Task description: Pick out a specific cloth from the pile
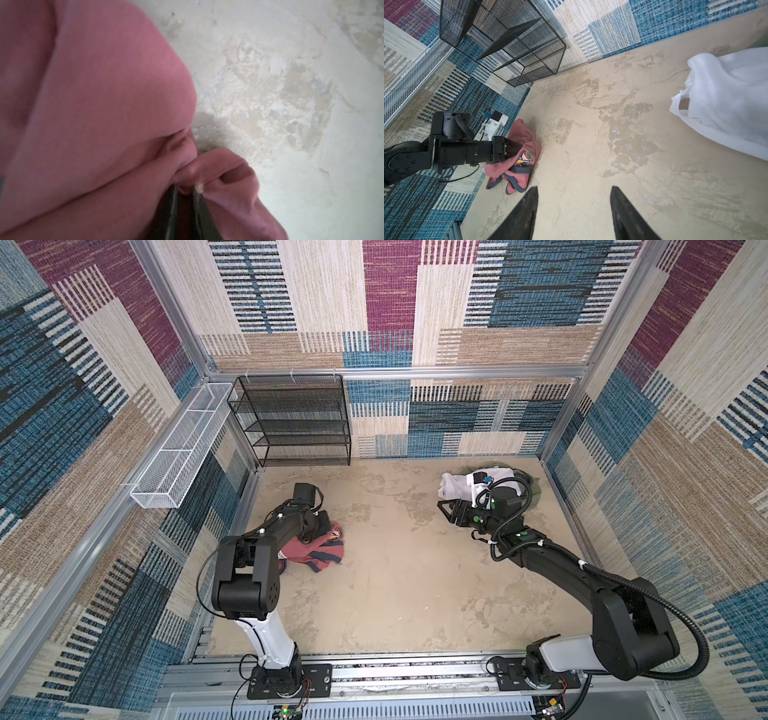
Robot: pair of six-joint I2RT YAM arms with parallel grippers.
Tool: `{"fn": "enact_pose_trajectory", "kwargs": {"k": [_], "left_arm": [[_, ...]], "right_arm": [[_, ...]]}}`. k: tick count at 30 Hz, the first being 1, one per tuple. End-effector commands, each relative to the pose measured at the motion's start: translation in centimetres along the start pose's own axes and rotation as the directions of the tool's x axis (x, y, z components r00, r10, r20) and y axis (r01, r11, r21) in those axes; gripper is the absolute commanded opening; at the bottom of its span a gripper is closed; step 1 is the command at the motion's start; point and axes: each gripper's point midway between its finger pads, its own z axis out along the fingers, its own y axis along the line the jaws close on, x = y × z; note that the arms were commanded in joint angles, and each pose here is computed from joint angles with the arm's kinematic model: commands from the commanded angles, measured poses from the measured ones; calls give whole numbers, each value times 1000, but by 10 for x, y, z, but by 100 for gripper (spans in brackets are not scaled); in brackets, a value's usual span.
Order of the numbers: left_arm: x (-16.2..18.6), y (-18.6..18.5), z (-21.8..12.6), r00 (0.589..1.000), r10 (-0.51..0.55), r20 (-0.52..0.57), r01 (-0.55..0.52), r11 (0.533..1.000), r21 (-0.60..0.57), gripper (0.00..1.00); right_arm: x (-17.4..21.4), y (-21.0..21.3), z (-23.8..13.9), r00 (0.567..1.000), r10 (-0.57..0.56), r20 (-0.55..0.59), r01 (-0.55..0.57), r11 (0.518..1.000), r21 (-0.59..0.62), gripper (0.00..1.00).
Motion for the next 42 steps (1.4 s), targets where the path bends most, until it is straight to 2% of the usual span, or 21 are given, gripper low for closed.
{"fn": "enact_pose_trajectory", "kwargs": {"k": [1, 8, 12, 17, 23, 30, 33, 34, 35, 36, 37, 42], "left_arm": [[-8, 12, -6, 999, -29, 25, 29, 1000, -3, 18], [-27, 28, -12, 996, -58, 64, 58, 998, 7, 18], [-36, 15, -26, 993, -39, 114, 32, 997, 68, 18], [-39, -2, -63, 976, 26, 217, -40, 997, 65, 18], [-15, -19, -103, 954, 64, 293, -83, 995, 53, 21], [30, -9, -104, 971, 41, 234, -50, 998, 32, 23], [39, -4, -100, 966, 65, 250, -74, 997, 26, 41], [38, -5, -101, 962, 73, 264, -85, 996, 33, 55], [37, -4, -103, 958, 74, 278, -86, 996, 33, 61], [33, -5, -106, 951, 78, 298, -92, 995, 33, 72], [29, -5, -109, 945, 86, 317, -99, 995, 28, 75], [0, -11, -120, 895, 180, 407, -185, 982, -26, 79]], "right_arm": [[-7, 5, 4, 1000, -1, 11, 1, 1000, -21, 59], [-12, 5, 7, 1000, -6, 12, 6, 1000, -8, 58], [-14, 4, 5, 1000, -15, 19, 14, 1000, 13, 58], [-22, 2, 0, 999, -38, 38, 36, 998, 49, 58], [-32, 4, -10, 995, -57, 78, 51, 996, 76, 59], [-36, 6, -24, 990, -101, 101, 89, 990, 109, 60], [-41, -1, -33, 976, -179, 122, 156, 973, 173, 62], [-43, -5, -37, 969, -207, 136, 177, 963, 204, 63], [-45, -9, -41, 962, -229, 149, 191, 954, 231, 67], [-47, -13, -45, 954, -254, 159, 208, 944, 256, 76], [-49, -17, -49, 947, -275, 166, 222, 933, 283, 98], [-61, -42, -69, 906, -366, 214, 251, 869, 427, 100]]}}
